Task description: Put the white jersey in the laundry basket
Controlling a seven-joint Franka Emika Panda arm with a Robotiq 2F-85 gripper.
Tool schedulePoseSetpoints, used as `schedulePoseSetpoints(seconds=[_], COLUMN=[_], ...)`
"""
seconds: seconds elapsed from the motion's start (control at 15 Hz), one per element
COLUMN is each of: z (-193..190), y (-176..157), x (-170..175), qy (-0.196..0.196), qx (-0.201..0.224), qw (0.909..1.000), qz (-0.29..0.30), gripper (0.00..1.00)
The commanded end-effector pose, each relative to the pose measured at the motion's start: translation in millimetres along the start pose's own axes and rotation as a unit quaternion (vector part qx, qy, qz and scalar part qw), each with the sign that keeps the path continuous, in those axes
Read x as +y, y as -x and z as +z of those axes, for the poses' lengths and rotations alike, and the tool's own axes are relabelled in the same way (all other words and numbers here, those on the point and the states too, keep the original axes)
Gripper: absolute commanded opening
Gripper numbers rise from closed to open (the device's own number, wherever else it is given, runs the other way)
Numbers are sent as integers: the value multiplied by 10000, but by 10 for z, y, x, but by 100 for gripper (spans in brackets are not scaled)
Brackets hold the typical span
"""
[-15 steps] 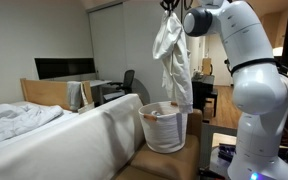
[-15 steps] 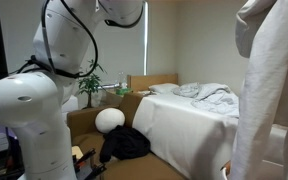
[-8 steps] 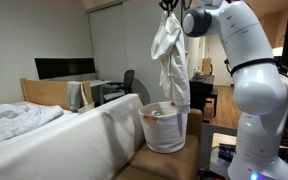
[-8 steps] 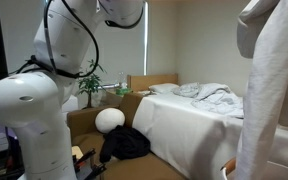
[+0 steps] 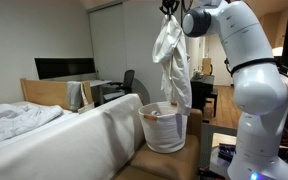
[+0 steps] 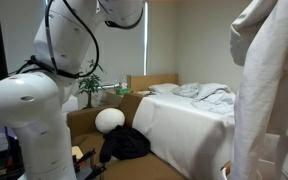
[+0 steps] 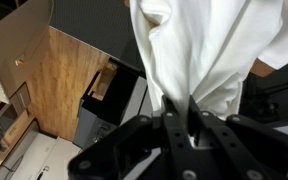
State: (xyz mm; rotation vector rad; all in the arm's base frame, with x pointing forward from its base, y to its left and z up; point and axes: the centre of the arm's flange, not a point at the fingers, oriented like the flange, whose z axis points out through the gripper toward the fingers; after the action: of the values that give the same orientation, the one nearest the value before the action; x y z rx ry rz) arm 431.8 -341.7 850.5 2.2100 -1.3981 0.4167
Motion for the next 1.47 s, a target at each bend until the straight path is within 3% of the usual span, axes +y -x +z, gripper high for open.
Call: schedulePoseSetpoints(seconds=[0.0, 0.2, 0.6, 0.67, 1.4], z=[-250, -81, 83, 484, 513], y=[-663, -584, -526, 132, 155], x=[-149, -199, -247, -153, -179], qy=[267, 459, 665, 508, 574], qx=[-405, -795, -1084, -1039, -1112], qw=[9988, 9958, 9916, 9932, 9921], qz=[5, 24, -235, -93, -133], gripper=[10, 10, 9, 14, 14])
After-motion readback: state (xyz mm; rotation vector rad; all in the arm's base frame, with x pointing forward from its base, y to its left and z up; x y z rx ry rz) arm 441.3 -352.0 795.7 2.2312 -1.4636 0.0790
